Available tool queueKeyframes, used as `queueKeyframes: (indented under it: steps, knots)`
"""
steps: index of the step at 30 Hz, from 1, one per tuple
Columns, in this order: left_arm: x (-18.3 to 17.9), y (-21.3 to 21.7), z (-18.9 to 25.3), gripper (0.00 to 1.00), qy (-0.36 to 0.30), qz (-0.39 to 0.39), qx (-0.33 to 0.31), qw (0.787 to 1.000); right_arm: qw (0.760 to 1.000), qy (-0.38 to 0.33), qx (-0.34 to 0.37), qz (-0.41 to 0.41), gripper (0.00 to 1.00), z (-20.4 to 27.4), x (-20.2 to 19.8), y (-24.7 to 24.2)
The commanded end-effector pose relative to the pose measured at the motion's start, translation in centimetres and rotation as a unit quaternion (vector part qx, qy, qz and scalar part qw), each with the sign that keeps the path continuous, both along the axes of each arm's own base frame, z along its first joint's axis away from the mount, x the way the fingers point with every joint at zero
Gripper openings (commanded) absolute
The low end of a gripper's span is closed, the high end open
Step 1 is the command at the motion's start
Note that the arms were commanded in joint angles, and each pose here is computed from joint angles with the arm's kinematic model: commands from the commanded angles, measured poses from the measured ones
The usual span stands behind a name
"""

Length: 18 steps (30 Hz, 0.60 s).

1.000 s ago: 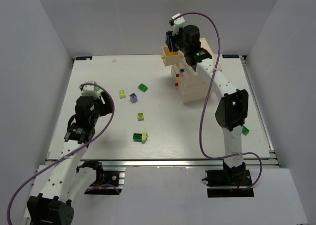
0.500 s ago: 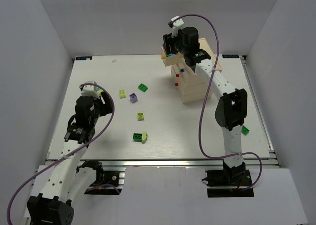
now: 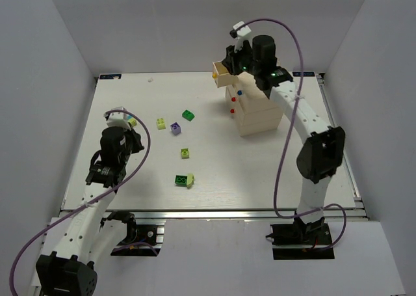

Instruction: Sort the legos into containers by color

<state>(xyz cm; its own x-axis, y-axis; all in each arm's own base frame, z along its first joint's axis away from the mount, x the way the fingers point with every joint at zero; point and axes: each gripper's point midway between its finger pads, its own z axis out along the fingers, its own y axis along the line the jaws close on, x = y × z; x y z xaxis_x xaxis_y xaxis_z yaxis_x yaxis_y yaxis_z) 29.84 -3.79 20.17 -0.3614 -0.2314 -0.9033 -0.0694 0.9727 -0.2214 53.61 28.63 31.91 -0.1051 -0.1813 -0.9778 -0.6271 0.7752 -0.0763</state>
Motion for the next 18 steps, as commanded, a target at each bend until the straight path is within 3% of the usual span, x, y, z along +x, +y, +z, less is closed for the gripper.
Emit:
queueKeyframes:
  steps: [1,3,4,5,6,7,9,10,12,14,18]
  knots:
    - [0.3,1.0,-0.9,0.17,0.013,0.031,-0.001,0.999,0.988,-0.053,0.038,0.140,0.30,8.5,-8.6,0.3]
    - [0.6,1.4,-1.6,0.08,0.030,0.048,-0.001,0.998,0.976,-0.024,0.021,0.216,0.31,6.1,-12.7,0.7]
    - [0.8,1.5,-1.9,0.06,0.036,0.053,-0.001,0.998,0.955,-0.039,0.028,0.292,0.35,7.7,-17.0,1.0]
    - [0.9,1.5,-2.0,0.06,0.041,0.057,-0.002,0.998,0.943,-0.036,0.013,0.330,0.39,6.9,-19.3,0.7]
    - [1.2,1.9,-2.6,0.06,0.055,0.070,-0.003,0.996,0.932,-0.014,0.014,0.361,0.51,5.2,-21.4,0.8]
    - [1.4,2.0,-2.8,0.09,0.063,0.076,-0.004,0.995,0.921,-0.026,0.021,0.387,0.57,6.2,-24.2,0.3]
    - [1.7,2.2,-3.3,0.26,0.080,0.095,-0.013,0.992,0.918,-0.012,0.031,0.396,0.66,5.4,-26.3,-0.2]
    - [2.4,2.7,-3.4,0.52,0.089,0.113,-0.013,0.989,0.919,0.002,0.033,0.393,0.68,4.0,-27.7,-0.8]
    - [2.9,3.3,-3.7,0.75,0.104,0.142,-0.022,0.984,0.927,0.001,0.031,0.375,0.72,3.2,-28.5,-1.5]
    - [4.2,3.9,-4.2,0.85,0.121,0.167,-0.019,0.978,0.935,0.030,0.028,0.352,0.73,0.5,-28.6,-2.1]
    - [6.5,5.6,-5.3,0.90,0.165,0.211,-0.021,0.963,0.949,0.010,0.023,0.314,0.75,-0.7,-29.3,-3.6]
